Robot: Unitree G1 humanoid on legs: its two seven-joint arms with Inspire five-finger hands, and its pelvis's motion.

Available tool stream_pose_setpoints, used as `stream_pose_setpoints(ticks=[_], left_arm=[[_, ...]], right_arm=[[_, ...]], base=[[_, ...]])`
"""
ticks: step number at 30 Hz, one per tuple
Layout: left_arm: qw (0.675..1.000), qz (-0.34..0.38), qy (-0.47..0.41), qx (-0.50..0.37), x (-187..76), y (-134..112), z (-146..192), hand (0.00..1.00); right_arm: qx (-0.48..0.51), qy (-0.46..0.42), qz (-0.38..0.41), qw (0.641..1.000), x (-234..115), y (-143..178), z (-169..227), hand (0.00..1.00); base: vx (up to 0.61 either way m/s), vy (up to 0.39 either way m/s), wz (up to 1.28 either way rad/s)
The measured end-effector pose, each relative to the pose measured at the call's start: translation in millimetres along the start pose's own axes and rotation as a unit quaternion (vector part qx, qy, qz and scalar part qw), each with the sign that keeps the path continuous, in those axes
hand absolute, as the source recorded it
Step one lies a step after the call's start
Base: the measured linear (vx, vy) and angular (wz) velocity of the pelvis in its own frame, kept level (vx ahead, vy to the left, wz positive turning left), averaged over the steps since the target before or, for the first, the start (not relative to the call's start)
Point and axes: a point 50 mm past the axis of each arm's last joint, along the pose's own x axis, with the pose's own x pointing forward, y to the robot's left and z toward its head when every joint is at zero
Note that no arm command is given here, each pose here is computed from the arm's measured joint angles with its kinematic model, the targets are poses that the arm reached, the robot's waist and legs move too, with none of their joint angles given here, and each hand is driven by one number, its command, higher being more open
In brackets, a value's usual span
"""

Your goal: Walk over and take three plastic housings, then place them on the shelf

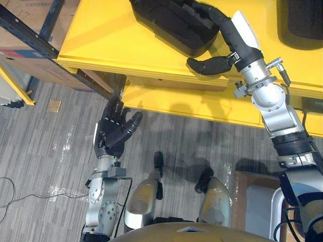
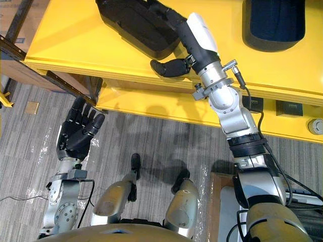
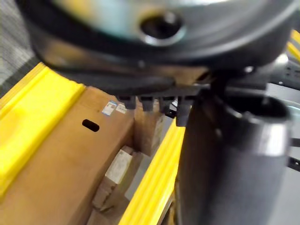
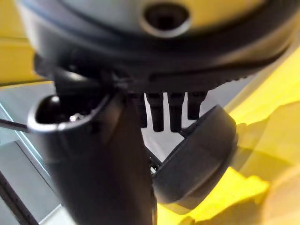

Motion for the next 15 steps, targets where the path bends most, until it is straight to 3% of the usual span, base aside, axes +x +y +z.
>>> stream_pose_setpoints(ticks=[4, 15], left_arm=[[1.0, 0.0, 0.021, -0.001, -9, 0, -7, 1.0], [0.999, -0.012, 0.053, -0.005, -20, -1, -17, 1.0]], right_arm=[[-0.046, 0.003, 0.051, 0.998, -4, 3, -4, 0.0], [-0.059, 0.027, 0.122, 0.99, -11, 21, -17, 0.0]], base=[[0.0, -0.044, 0.04], [-0.03, -0.072, 0.04]])
